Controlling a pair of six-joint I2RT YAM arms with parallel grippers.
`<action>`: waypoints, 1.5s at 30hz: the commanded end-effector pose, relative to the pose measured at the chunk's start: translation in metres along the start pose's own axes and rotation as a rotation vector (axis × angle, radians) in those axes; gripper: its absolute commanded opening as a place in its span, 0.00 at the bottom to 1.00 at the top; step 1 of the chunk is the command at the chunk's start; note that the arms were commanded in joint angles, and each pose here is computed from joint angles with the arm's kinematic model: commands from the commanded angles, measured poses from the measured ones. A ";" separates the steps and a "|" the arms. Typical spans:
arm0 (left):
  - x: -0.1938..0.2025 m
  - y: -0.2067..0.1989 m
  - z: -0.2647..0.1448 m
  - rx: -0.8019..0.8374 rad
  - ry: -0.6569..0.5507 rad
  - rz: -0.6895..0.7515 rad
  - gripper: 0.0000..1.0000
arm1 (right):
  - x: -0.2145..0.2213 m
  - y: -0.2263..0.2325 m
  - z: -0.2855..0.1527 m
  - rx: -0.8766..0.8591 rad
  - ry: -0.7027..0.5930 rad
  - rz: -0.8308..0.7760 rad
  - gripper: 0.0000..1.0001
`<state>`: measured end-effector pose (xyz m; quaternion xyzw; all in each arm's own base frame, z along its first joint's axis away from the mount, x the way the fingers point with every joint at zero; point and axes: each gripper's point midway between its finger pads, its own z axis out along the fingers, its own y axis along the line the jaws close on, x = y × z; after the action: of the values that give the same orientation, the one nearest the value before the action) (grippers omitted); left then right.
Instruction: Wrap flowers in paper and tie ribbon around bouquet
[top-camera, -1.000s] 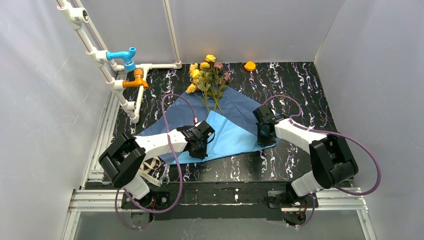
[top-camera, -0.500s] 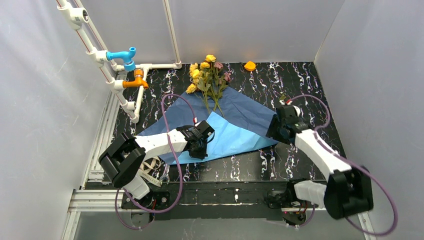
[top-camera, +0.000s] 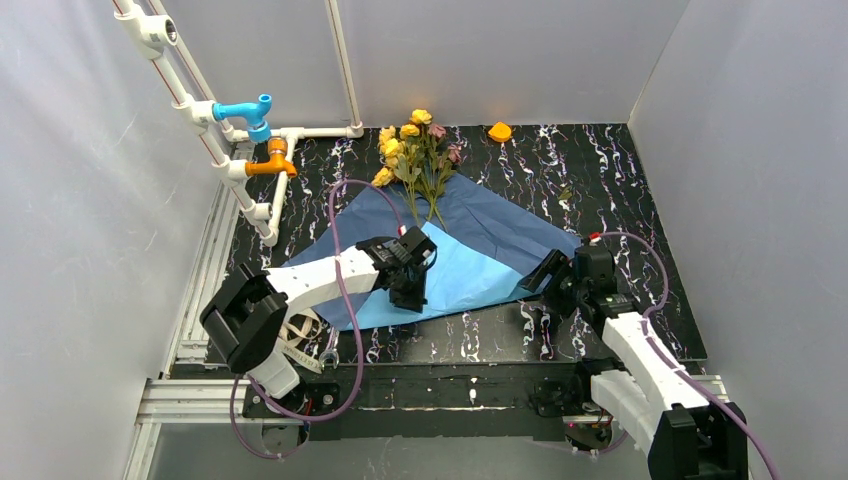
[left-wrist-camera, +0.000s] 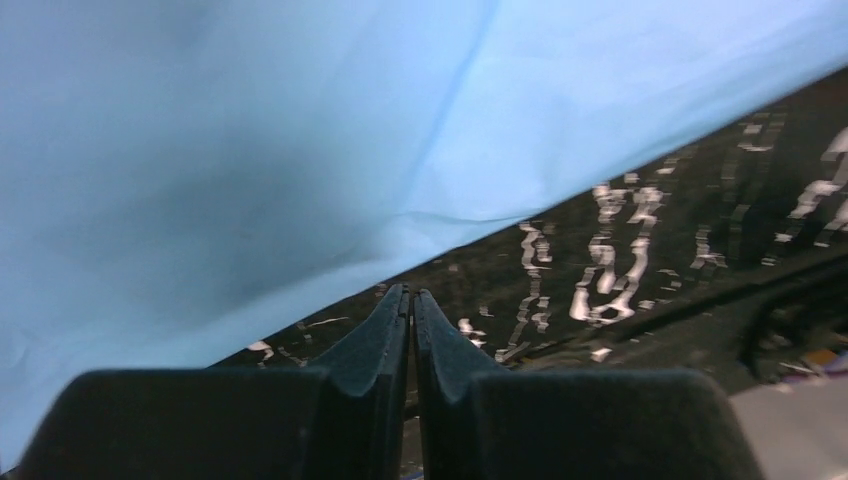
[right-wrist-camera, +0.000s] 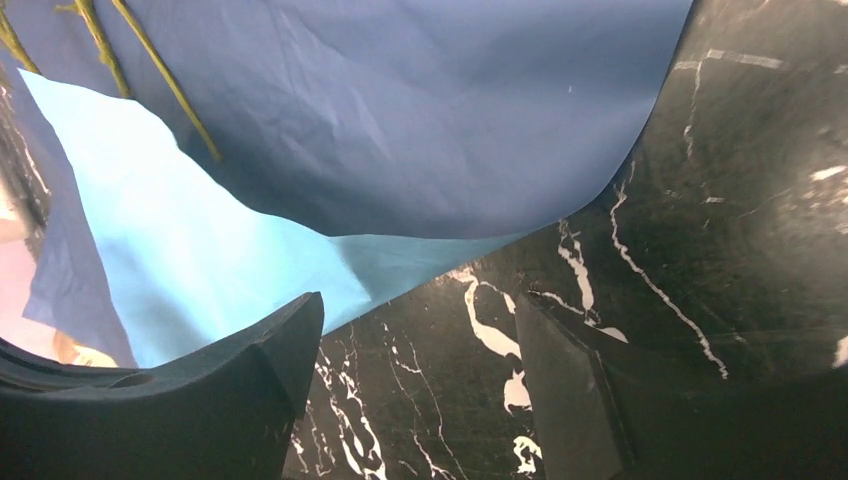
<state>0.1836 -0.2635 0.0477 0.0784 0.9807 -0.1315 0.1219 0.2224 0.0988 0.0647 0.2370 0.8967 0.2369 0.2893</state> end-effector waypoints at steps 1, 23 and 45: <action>-0.010 -0.026 -0.014 0.079 0.024 0.019 0.06 | 0.005 0.015 0.007 -0.117 0.008 0.068 0.78; -0.067 -0.143 0.026 0.313 0.087 0.105 0.04 | 0.017 -0.021 0.033 -0.120 -0.097 0.279 0.65; -0.037 -0.128 0.095 0.278 0.206 0.109 0.01 | 0.038 -0.045 0.044 -0.106 -0.101 0.235 0.62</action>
<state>0.2299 -0.4311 0.0221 0.1566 0.9467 -0.2785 0.0401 0.2358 0.1096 0.0361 0.3249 0.8061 0.3529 0.3465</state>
